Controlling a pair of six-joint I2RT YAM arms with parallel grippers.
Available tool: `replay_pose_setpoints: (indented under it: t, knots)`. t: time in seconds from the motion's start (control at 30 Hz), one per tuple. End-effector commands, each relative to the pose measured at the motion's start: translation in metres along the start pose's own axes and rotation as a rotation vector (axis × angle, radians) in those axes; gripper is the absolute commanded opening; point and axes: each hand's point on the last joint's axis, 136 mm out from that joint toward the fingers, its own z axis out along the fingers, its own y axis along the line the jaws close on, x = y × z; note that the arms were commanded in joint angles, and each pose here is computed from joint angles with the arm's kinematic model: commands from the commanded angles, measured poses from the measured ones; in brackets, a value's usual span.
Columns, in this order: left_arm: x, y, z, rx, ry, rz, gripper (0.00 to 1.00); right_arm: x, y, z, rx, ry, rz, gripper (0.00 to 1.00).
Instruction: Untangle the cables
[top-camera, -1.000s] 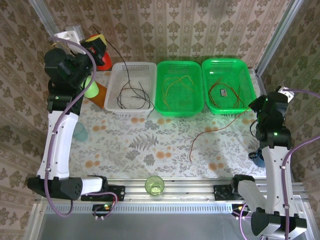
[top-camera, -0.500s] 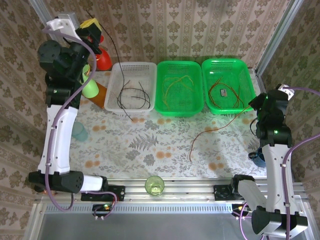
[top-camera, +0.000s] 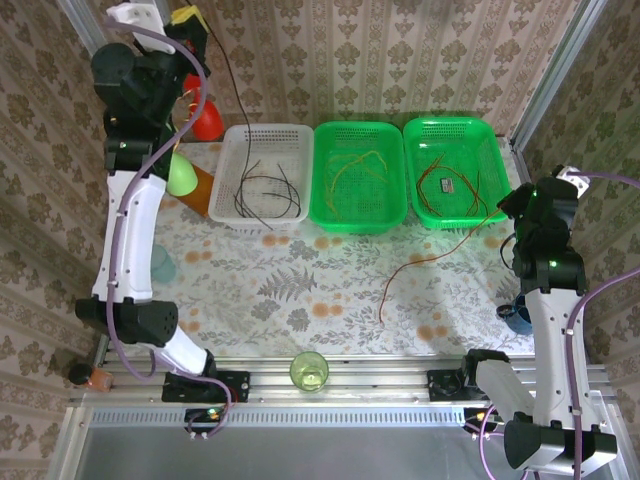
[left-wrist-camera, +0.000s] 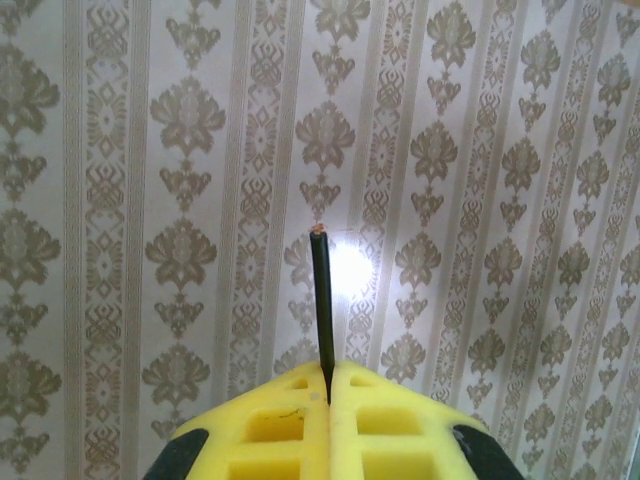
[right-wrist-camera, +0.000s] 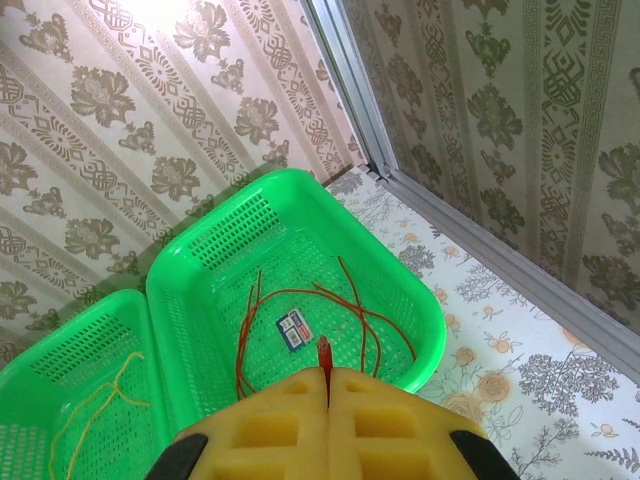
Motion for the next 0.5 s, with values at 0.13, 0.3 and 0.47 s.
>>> replay_pose_setpoints:
  t: [0.13, 0.3, 0.47]
  knots:
    - [-0.02, -0.014, 0.007, 0.035, -0.034, 0.064, 0.0, -0.015, 0.005, -0.009, -0.011, -0.036, -0.006, 0.0]
    - [-0.002, -0.015, 0.016, 0.045, 0.02, 0.097, 0.0, -0.015, 0.006, -0.009, -0.016, -0.035, -0.01, 0.0]
    - [0.024, -0.006, 0.024, 0.018, 0.091, 0.11, 0.0, -0.015, 0.007, -0.009, -0.02, -0.033, -0.009, 0.0]
